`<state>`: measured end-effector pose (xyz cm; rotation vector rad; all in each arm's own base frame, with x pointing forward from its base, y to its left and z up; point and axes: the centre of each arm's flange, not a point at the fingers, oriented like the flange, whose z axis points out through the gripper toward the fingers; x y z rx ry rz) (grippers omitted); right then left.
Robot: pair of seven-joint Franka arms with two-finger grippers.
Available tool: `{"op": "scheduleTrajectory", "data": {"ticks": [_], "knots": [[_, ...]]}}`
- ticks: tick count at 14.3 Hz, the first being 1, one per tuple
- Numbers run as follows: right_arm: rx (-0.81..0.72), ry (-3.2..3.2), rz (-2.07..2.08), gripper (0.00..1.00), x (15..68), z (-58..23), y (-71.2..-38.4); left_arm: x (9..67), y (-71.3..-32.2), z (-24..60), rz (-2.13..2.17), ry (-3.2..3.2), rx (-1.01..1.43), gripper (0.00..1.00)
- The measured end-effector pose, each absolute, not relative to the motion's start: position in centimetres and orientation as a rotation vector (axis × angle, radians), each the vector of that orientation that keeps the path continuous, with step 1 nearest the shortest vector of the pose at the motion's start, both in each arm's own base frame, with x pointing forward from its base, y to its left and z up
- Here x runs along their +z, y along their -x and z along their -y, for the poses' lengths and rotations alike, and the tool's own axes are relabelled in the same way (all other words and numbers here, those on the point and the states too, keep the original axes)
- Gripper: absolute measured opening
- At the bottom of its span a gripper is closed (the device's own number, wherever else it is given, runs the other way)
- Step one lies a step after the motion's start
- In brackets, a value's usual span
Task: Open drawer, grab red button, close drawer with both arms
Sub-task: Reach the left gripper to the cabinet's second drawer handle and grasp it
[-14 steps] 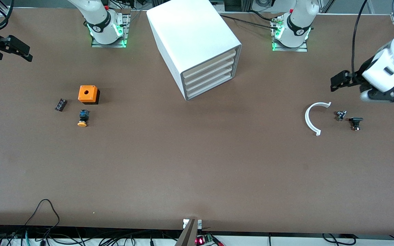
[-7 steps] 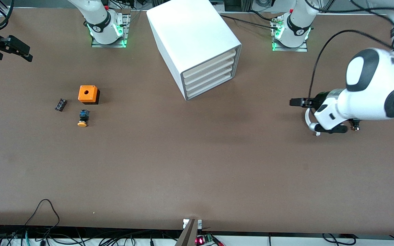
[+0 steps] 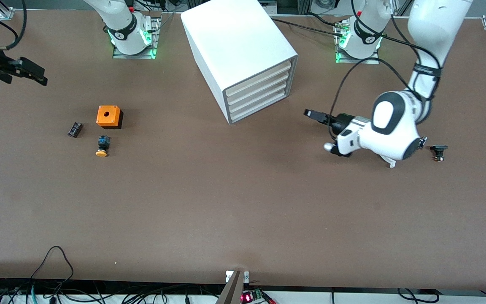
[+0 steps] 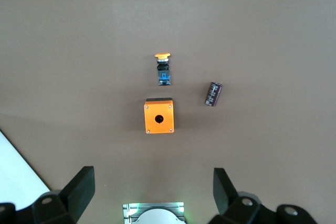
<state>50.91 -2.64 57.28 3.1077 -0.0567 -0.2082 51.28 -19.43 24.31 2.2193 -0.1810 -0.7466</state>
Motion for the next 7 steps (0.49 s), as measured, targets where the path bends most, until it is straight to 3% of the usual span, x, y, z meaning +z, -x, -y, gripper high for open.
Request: {"op": "scheduleTrajectory", "data": {"ticks": [4, 7], "knots": [[-0.330, -3.070, -0.038, 1.00, 52.5, -1.3, -56.0, 20.2, -45.0, 24.1, 0.219, -2.054, -0.734, 1.00], [-0.373, -3.064, -0.049, 1.00, 51.4, -2.2, -57.5, 19.7, -43.0, 25.9, 0.241, -2.020, -0.764, 0.97]]}}
